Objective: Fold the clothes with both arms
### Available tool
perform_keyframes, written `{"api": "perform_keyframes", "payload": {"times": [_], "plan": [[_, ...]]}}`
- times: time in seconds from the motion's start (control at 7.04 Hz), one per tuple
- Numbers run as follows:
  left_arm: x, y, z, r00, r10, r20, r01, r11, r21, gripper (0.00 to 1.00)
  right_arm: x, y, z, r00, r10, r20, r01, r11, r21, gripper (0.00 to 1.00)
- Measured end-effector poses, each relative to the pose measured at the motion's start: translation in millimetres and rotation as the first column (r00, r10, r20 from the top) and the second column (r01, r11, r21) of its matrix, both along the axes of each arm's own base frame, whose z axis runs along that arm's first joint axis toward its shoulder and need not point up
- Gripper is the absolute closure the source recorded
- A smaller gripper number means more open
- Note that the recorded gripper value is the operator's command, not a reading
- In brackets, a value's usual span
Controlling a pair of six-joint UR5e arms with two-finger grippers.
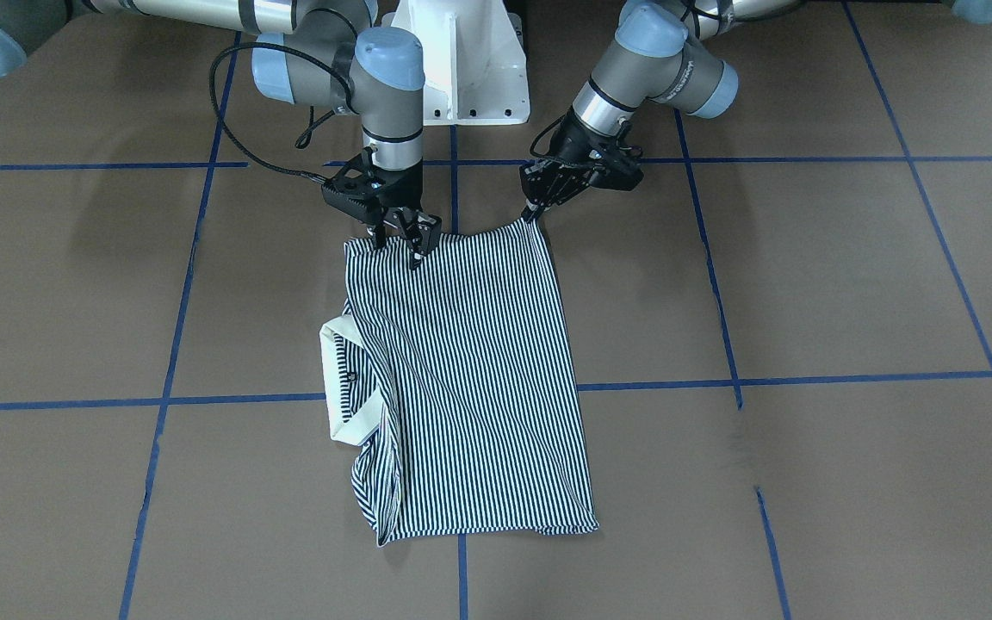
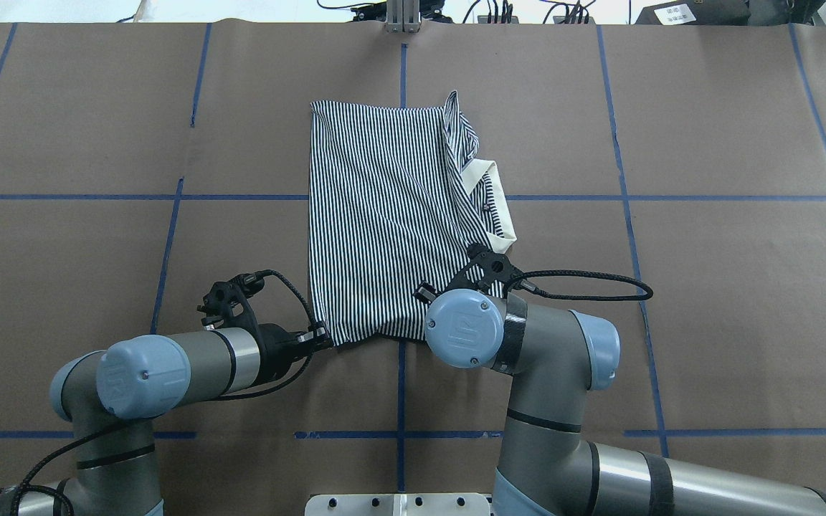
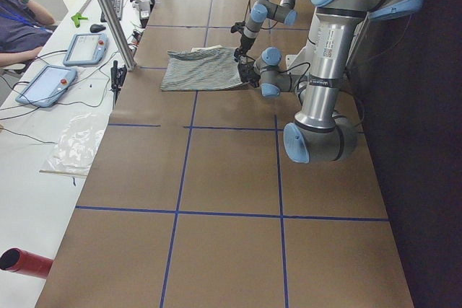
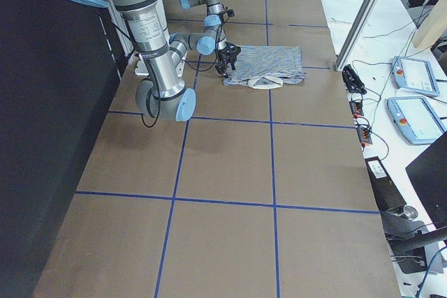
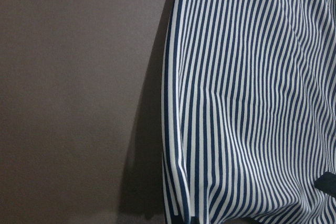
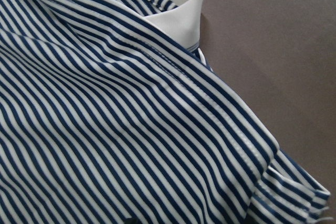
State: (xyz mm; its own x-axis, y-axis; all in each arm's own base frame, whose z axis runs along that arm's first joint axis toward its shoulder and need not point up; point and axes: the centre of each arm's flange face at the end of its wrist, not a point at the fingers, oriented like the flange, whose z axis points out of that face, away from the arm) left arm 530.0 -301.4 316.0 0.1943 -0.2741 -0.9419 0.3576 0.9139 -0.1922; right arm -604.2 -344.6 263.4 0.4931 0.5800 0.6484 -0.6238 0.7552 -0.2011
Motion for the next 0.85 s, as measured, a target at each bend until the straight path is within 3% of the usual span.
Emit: {"api": "perform_keyframes", "payload": {"times": [0.14,0.85], "plan": [[0.0,0.0,0.1,1.0,0.0,0.0,0.0,1.0,0.0,1.0,-0.4,-0.1,-1.8,1.0,0.002,0.004,-0.002,1.0,-0.001,1.0],[0.2,0.5,-1.1,1.0,0.0,-0.002,0.0,1.0,0.001,1.0,-0.5,-0.2,-8.4,1.0,0.01,0.017,-0.01,1.0,-0.003,1.0]]}}
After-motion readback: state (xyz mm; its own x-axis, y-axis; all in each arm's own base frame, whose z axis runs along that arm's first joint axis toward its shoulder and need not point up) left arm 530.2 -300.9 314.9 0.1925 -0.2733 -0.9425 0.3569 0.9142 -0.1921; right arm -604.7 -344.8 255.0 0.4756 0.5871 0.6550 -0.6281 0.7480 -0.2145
